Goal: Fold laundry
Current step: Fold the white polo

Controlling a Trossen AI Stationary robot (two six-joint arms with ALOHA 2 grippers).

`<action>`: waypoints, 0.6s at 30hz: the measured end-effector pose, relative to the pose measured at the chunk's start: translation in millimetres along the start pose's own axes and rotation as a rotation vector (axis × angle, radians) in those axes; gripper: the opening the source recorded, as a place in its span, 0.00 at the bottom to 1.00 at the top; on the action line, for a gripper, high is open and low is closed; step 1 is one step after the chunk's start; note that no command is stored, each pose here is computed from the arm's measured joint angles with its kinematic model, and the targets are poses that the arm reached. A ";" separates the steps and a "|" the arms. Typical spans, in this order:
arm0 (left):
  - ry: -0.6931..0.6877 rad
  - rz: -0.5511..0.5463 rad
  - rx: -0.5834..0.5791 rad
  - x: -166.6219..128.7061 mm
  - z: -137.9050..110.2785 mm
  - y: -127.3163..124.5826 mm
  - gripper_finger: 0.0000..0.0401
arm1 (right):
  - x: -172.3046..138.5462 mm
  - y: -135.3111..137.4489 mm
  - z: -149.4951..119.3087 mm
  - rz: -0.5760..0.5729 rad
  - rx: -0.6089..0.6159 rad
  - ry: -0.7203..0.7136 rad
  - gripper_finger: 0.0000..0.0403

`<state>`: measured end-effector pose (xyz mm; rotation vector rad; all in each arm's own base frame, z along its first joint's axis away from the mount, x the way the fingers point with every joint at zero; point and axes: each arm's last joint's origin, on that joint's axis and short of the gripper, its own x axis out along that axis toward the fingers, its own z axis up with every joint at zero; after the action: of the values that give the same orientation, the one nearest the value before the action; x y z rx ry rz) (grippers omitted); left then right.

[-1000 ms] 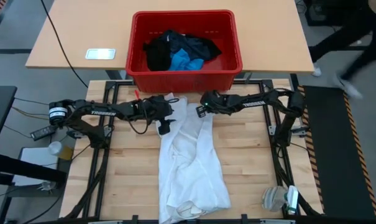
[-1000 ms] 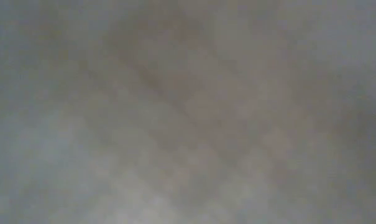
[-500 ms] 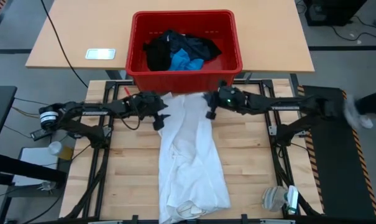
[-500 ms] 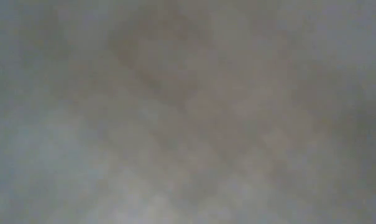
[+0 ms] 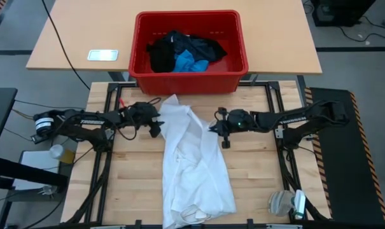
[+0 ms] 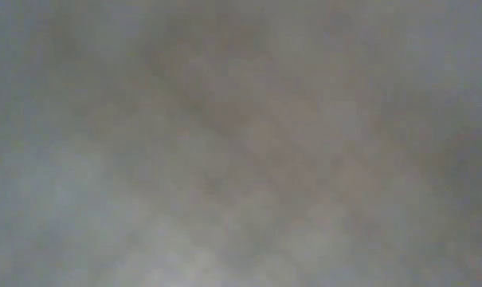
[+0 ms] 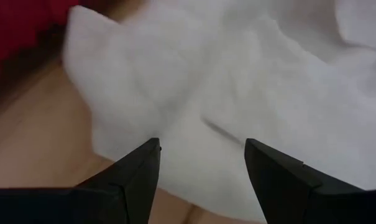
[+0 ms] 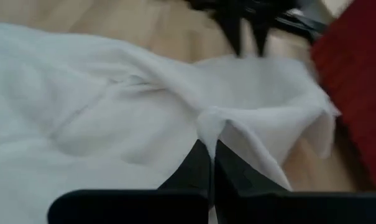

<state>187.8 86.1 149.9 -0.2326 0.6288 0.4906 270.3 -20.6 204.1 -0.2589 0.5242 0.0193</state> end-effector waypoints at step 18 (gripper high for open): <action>0.021 0.225 -0.082 -10.8 14.0 30.7 0.59 | -0.5 22.5 -2.6 0.058 0.018 0.057 0.02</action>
<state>171.8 113.6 165.7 -0.2458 0.6601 0.7327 266.7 0.5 196.9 -0.2268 0.5886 0.0640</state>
